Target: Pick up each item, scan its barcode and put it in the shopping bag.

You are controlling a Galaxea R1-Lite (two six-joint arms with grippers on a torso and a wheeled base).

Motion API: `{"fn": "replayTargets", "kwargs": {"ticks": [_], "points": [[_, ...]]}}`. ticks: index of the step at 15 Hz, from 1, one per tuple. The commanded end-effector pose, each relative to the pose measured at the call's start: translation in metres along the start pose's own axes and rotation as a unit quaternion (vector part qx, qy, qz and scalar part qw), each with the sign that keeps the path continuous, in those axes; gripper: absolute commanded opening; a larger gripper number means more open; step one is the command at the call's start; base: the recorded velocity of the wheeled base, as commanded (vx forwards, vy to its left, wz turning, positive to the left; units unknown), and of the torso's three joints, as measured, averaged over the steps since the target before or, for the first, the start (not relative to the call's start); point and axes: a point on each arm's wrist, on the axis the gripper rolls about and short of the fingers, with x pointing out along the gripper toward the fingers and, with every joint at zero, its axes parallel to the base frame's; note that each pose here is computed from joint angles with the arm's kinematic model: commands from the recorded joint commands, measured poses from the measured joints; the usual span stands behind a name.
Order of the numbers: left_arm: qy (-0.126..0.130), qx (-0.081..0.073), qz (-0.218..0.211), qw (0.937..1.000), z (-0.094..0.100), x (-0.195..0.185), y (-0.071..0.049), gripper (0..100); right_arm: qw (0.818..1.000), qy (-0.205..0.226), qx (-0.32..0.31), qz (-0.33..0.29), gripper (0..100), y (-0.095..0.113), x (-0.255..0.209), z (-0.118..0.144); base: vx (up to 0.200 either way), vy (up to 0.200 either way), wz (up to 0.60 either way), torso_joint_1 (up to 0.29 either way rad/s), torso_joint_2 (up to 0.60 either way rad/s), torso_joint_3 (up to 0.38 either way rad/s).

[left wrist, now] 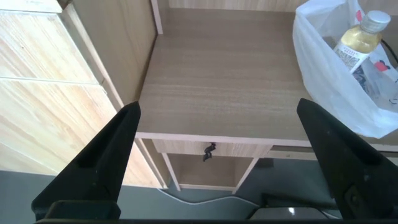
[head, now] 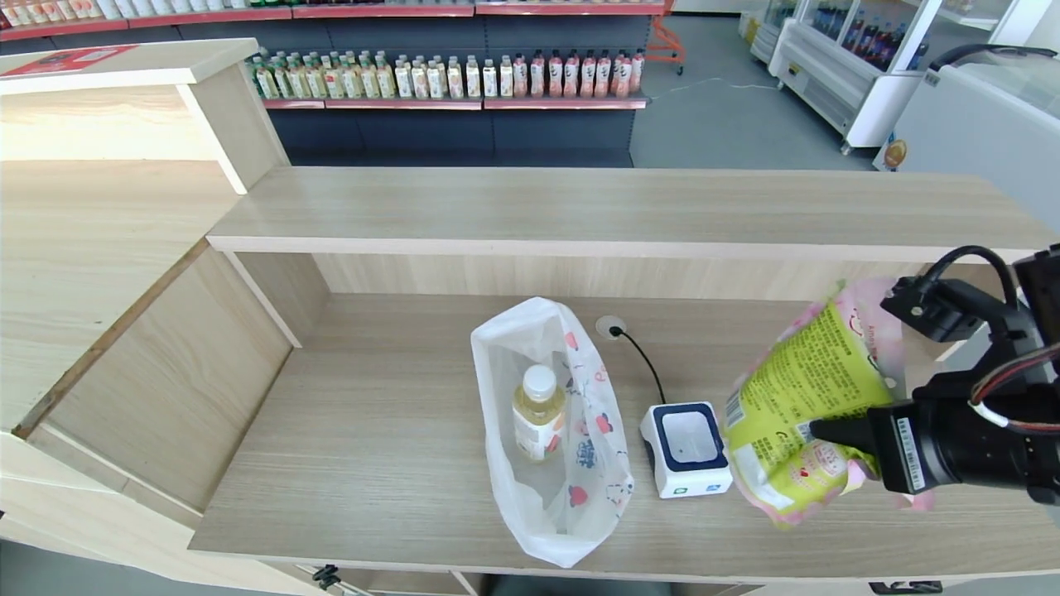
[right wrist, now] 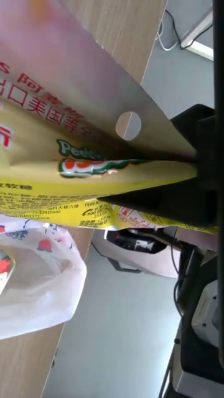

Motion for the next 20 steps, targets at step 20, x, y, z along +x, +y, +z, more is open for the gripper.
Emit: {"fn": "replayTargets", "kwargs": {"ticks": [20], "points": [[0.0,0.0,0.0,1.0,0.0,0.0,0.0,100,0.993,0.026,-0.024,0.11,0,0.033,0.168,-0.03,0.0,0.0,0.0,0.0,0.0,0.0]]}}
